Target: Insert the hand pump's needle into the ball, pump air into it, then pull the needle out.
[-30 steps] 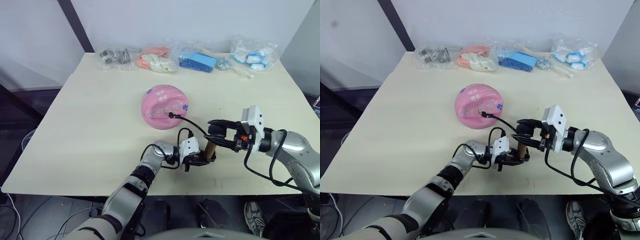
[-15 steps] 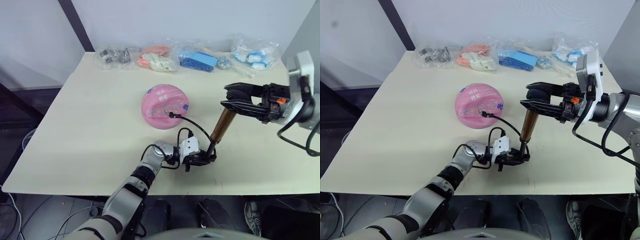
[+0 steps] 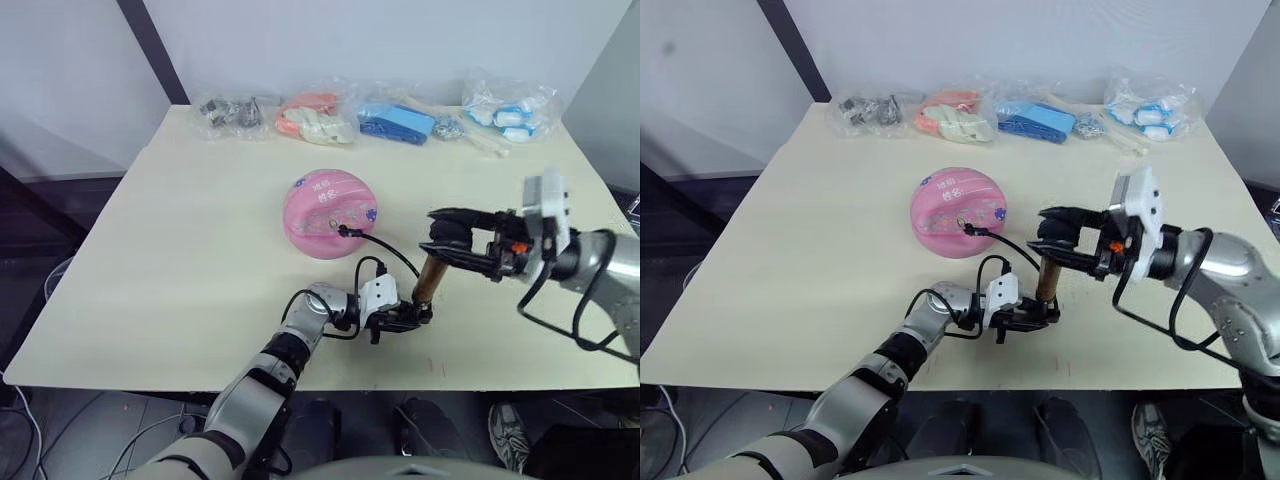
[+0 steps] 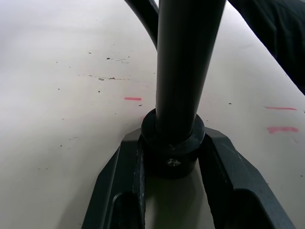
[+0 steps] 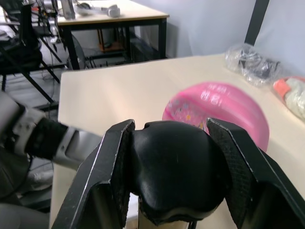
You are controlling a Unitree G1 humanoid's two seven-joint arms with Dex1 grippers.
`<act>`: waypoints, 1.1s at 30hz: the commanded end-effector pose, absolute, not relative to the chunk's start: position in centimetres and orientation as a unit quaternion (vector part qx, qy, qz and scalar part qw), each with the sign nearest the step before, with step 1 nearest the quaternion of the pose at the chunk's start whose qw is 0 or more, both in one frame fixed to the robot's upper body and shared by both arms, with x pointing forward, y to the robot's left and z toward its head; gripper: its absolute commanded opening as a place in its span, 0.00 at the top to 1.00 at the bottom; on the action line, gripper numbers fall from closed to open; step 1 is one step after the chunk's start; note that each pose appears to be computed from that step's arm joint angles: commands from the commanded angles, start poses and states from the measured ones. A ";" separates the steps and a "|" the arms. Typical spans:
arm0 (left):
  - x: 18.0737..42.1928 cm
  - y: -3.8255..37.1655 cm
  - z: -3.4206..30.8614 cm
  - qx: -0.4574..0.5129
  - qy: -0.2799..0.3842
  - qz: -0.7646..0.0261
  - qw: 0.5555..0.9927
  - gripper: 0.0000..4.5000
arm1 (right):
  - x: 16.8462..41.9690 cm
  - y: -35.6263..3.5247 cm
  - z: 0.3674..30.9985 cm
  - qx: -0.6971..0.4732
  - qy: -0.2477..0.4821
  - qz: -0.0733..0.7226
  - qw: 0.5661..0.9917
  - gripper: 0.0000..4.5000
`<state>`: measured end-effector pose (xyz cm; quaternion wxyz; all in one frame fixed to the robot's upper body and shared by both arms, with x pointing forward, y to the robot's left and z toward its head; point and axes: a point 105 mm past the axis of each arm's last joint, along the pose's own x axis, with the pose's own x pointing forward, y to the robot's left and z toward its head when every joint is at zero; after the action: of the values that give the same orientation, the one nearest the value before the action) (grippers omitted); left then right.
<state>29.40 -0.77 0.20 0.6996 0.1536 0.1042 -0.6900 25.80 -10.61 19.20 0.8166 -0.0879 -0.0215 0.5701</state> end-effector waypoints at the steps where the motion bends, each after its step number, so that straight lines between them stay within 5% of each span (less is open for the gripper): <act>1: 28.2 0.0 -2.1 0.159 0.154 -0.696 0.683 0.75 | 25.9 -10.3 15.3 -0.088 0.031 0.569 0.817 0.57; 7: 28.3 0.0 -2.0 0.160 0.153 -0.695 0.684 0.75 | 26.0 -10.2 13.9 -0.089 0.033 0.565 0.819 0.57; 21: 28.2 0.9 -2.3 0.160 0.159 -0.692 0.685 0.75 | 26.3 -12.7 24.6 -0.111 -0.056 0.547 0.828 0.57; 33: 28.1 0.8 -2.3 0.161 0.157 -0.692 0.686 0.75 | 25.8 -14.0 30.3 -0.098 -0.076 0.547 0.828 0.57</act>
<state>29.38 -0.53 0.37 0.6992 0.1568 0.0998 -0.6903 26.23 -13.20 27.86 0.8208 -0.0849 -0.0323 0.5640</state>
